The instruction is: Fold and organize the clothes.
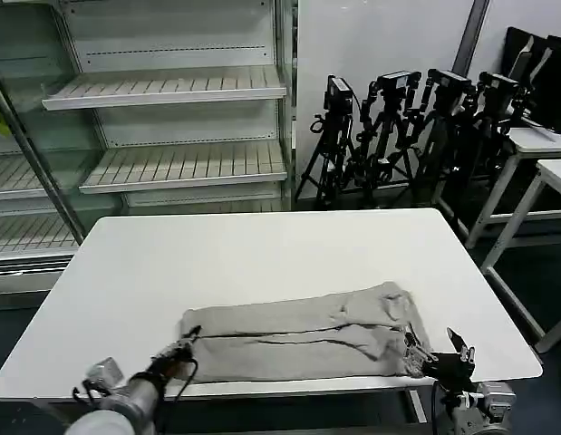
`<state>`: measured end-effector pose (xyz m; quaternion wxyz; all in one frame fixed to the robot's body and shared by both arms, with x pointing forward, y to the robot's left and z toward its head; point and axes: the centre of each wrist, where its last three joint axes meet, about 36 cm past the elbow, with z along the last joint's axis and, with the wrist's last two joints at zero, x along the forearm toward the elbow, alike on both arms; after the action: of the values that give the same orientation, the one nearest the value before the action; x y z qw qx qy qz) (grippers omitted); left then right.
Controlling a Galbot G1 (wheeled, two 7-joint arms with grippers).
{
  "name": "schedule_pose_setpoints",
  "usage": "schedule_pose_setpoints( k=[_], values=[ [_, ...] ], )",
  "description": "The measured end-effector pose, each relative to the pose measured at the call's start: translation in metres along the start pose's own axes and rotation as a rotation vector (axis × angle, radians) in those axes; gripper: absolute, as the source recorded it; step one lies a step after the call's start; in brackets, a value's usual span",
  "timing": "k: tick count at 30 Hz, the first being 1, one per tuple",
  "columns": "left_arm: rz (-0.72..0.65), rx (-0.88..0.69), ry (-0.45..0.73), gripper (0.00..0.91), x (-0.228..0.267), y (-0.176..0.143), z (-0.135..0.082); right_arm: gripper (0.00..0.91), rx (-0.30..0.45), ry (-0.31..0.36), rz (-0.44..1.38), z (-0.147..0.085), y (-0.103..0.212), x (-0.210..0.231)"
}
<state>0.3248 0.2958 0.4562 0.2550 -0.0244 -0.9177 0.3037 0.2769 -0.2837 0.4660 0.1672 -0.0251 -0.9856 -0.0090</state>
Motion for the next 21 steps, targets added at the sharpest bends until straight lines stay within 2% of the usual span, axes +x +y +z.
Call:
schedule_pose_setpoints(
  k=[9,13,17,21],
  values=[
    [-0.064,0.101,-0.096,0.03,0.016,0.067,-0.077,0.907,0.001,0.0,-0.004,-0.001,-0.002,-0.005],
    [-0.066,0.149,-0.132,0.02,0.025,0.082,-0.104,0.907,0.002,0.002,-0.003,0.0,-0.002,-0.004],
    [-0.022,0.206,-0.14,0.02,0.03,0.079,-0.115,0.907,0.005,0.005,0.0,0.0,-0.002,-0.002],
    [0.06,0.262,-0.128,0.02,0.029,0.059,-0.11,0.907,0.014,0.008,0.007,0.002,-0.003,0.0]
  ],
)
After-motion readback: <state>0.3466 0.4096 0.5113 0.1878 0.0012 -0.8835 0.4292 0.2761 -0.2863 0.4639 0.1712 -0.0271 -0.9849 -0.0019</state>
